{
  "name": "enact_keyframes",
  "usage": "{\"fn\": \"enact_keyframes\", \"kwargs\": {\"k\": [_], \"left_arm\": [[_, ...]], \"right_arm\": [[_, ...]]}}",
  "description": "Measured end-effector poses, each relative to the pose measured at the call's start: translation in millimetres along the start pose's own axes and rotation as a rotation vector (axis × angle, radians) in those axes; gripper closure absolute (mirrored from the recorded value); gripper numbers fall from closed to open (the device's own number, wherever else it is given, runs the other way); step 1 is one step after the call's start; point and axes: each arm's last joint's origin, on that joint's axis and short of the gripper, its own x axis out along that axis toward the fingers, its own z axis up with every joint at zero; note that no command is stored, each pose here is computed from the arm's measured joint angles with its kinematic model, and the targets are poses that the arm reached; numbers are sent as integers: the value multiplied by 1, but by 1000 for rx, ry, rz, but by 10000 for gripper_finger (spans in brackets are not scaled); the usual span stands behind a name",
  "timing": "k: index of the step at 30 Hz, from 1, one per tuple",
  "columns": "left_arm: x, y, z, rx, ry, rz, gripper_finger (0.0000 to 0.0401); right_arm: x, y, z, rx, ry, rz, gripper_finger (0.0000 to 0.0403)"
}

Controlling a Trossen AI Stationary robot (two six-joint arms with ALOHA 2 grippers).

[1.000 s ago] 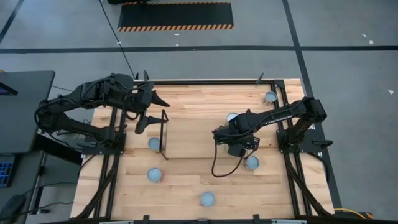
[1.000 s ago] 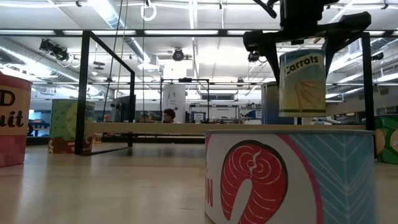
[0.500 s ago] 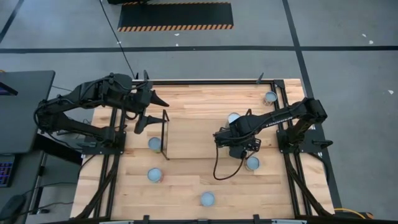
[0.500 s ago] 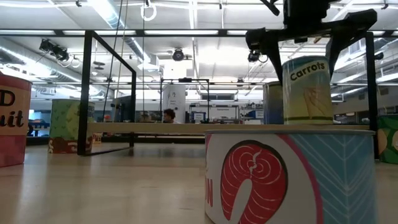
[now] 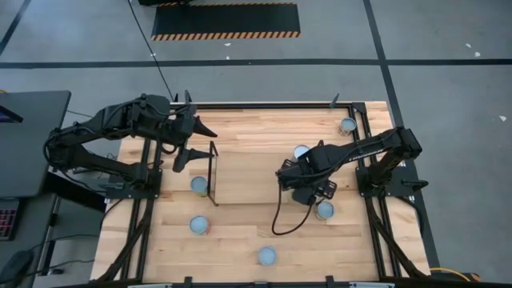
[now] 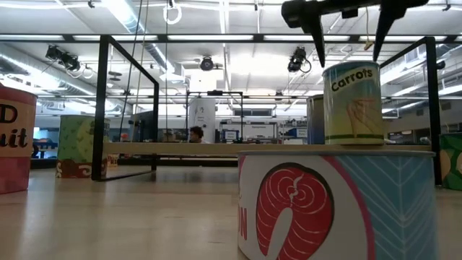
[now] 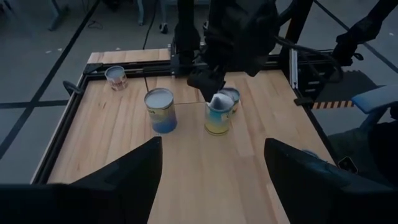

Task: Pick and place cans onto a shelf
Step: Put the canned carrots on the shelf

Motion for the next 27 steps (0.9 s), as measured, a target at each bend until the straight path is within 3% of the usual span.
{"fn": "enact_keyframes", "kwargs": {"k": [4,12,16,27], "left_arm": [[0,0,-1,-1,9,-1,115],[0,0,-1,-1,12,-1,115],[0,0,-1,-1,12,-1,115],[0,0,-4,-6,37,-3,115]], "right_arm": [[-1,0,4,63,-88,48,148],[15,-4,3,137,-112,51,324],[18,-5,4,138,-124,46,390],[29,-5,-7,165,-64,72,386]]}}
